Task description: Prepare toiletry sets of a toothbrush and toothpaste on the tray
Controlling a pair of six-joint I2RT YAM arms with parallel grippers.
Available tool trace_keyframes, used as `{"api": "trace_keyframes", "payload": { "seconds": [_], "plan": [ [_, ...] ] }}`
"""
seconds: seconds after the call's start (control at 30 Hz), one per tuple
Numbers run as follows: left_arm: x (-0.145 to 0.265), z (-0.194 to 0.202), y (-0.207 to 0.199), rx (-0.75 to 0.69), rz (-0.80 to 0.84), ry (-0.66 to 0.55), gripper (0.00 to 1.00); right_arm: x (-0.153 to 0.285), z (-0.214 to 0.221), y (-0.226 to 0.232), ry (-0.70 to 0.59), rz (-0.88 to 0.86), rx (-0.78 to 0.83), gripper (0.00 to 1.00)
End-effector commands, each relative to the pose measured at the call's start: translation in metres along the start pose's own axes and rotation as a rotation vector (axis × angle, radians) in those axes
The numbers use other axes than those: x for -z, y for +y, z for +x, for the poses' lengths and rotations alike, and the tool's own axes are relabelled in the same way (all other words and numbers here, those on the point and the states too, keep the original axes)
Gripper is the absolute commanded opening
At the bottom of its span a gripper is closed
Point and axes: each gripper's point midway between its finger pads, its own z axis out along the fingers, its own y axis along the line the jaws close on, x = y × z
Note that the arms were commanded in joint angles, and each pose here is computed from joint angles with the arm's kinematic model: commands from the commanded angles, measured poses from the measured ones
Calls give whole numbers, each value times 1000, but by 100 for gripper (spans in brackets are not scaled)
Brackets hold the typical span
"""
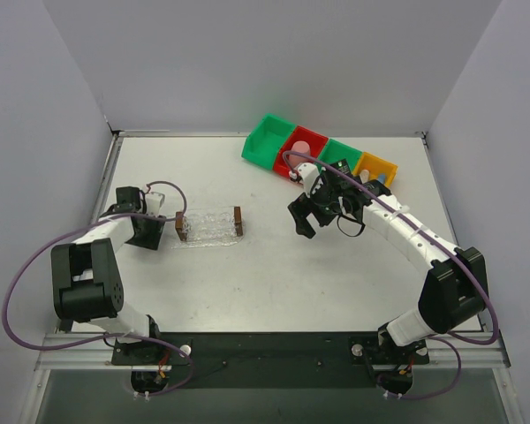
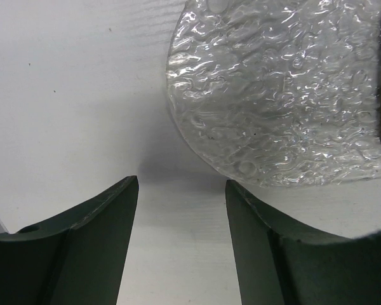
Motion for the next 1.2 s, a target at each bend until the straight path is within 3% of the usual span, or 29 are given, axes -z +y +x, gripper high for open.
{"api": "trace_keyframes", "payload": {
  "seconds": [0.0, 0.77, 0.93, 1.17],
  "plan": [
    [-3, -19, 5, 9, -21, -45, 68, -1, 0, 1, -8, -15, 0, 94],
    [-3, -24, 8, 21, -42, -50, 68, 2, 1, -2, -10, -1, -1, 94],
    [16, -32, 18, 34, -62, -89, 68, 12, -8, -26, -17, 128, -31, 94],
    [72, -63, 29, 56, -86, -257, 68, 28, -34, -76, -40, 368, -84, 93]
  ]
}}
